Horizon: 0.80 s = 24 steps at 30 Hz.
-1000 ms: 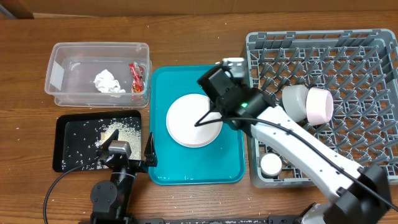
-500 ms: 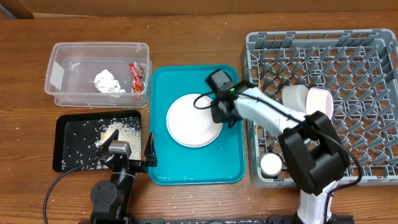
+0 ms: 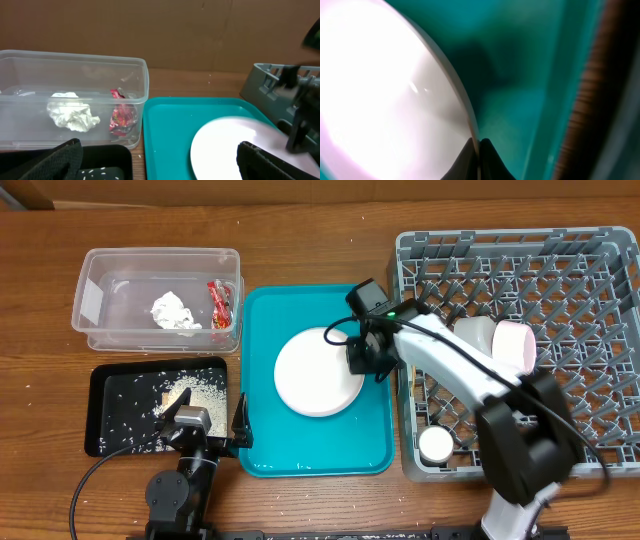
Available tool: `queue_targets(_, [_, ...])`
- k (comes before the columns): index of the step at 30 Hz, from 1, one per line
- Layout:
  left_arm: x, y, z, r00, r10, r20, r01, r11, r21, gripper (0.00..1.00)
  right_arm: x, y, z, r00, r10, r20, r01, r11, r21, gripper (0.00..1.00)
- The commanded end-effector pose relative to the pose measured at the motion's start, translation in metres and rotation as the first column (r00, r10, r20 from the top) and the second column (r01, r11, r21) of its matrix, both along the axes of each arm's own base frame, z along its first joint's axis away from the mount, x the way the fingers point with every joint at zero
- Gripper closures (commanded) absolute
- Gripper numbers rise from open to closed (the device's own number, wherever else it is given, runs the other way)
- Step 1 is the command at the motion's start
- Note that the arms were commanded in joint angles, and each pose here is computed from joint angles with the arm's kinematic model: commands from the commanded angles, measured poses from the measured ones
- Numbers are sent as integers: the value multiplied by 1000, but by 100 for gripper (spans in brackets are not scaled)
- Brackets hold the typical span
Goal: Sort waste into correct bins and load items into the dishwasher
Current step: 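Grasp the white plate and place it upright in the dish rack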
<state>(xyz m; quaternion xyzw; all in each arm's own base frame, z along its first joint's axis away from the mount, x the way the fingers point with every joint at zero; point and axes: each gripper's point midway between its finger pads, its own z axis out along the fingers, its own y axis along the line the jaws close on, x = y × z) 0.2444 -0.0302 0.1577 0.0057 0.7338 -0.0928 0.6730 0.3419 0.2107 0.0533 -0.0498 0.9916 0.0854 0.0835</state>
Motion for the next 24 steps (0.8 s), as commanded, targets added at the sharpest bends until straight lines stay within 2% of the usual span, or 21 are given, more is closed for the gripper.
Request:
queue_targets(1, [0,-2,0,1000,-12,7,12,1000,4,0,25,-15,92,957,-131,257,123,991,50,96])
queue_targets(4, [0,-2,0,1000,-12,8,12,1000,4,0,34,-58,147,857,-292,425,299,953,52,96])
queue_targets(6, [0,-2,0,1000,-12,8,12,1000,4,0,33,-106,184,741,-386,550,452,892,17,96])
queue_targets(7, [0,-2,0,1000,-12,7,12,1000,4,0,32,-121,191,710,-397,582,491,871,-5,96])
queue_targets(9, [0,-2,0,1000,-12,8,12,1000,4,0,24,-170,213,612,-411,676,621,779,-88,96])
queue_targets(11, [0,-2,0,1000,-12,7,12,1000,4,0,13,-212,225,546,-398,737,724,668,-176,96])
queue_targets(14, [0,-2,0,1000,-12,8,12,1000,4,0,-6,-267,234,490,-385,782,829,482,-282,96])
queue_targets(16, [0,-2,0,1000,-12,8,12,1000,4,0,-17,-292,232,429,-430,794,883,386,-268,96])
queue_targets(19, [0,-2,0,1000,-12,8,12,1000,4,0,-30,-324,225,384,-470,794,918,285,-276,96])
queue_targets(24, [0,-2,0,1000,-12,8,12,1000,4,0,-53,-365,225,342,-454,823,938,120,-324,96])
